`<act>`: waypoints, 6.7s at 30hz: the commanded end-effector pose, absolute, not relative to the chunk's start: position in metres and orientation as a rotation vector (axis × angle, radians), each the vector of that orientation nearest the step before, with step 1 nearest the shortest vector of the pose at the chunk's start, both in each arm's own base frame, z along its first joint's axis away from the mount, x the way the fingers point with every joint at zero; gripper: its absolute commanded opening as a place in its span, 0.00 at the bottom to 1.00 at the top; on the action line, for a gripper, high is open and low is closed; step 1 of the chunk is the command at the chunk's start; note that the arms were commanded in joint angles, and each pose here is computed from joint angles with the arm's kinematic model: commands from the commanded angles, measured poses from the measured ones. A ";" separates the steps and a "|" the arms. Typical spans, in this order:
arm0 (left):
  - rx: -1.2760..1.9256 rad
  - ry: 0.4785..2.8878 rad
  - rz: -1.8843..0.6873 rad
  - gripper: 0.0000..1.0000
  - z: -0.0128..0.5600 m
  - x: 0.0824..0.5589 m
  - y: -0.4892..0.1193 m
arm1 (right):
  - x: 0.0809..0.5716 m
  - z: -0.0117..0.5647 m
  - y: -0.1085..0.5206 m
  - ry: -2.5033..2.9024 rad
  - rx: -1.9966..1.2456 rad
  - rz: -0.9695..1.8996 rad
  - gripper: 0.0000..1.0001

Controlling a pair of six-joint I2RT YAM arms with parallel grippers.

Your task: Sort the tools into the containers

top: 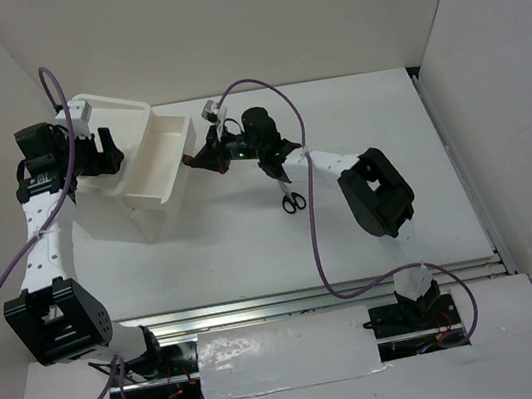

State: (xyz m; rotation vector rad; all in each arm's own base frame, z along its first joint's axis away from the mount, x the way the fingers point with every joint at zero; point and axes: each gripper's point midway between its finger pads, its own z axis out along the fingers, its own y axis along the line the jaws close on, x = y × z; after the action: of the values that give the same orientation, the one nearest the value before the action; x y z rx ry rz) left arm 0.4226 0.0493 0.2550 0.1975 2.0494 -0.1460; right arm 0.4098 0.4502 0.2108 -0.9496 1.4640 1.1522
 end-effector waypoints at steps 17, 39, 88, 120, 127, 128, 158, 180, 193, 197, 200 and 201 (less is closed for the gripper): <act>0.014 2.361 -0.272 0.85 0.187 0.386 0.052 | 0.397 0.257 0.398 1.502 -0.941 1.056 0.57; 0.249 2.024 -0.157 0.93 0.331 0.349 0.023 | 0.330 0.082 0.193 2.482 -0.595 0.388 0.48; 0.250 2.114 -0.150 0.93 0.290 0.328 0.023 | 0.358 0.008 0.227 2.621 -0.501 0.105 0.37; 0.201 2.012 -0.160 0.93 0.316 0.323 0.017 | 0.365 0.424 0.444 1.733 -0.203 1.312 0.00; 0.200 2.008 -0.168 0.93 0.313 0.324 0.016 | 0.373 0.402 0.496 1.742 -0.136 1.346 0.00; 0.201 2.004 -0.169 0.93 0.313 0.325 0.017 | 0.375 0.402 0.498 1.735 -0.124 1.356 0.00; 0.175 2.042 -0.195 0.94 0.301 0.330 0.017 | 0.394 0.308 0.501 1.957 0.054 1.378 0.37; 0.165 2.019 -0.140 0.90 0.309 0.336 0.026 | 0.410 0.359 0.423 1.702 -0.282 1.057 0.26; 0.080 1.977 -0.053 0.76 0.328 0.389 0.056 | 0.406 0.246 0.410 2.013 -0.252 1.048 0.10; 0.065 2.033 -0.026 0.71 0.309 0.399 0.065 | 0.405 0.240 0.428 2.010 -0.266 1.083 0.10; 0.069 2.064 -0.024 0.71 0.296 0.402 0.068 | 0.404 0.230 0.439 2.025 -0.267 1.096 0.10; 0.072 2.065 -0.022 0.71 0.294 0.403 0.068 | 0.403 0.228 0.441 2.033 -0.267 1.104 0.10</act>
State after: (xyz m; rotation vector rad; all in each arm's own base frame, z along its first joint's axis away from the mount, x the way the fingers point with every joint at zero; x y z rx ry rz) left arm 0.3962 0.0604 0.2845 0.0730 2.1021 -0.0625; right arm 0.4046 0.4229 0.2025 -0.2531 2.0995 1.0314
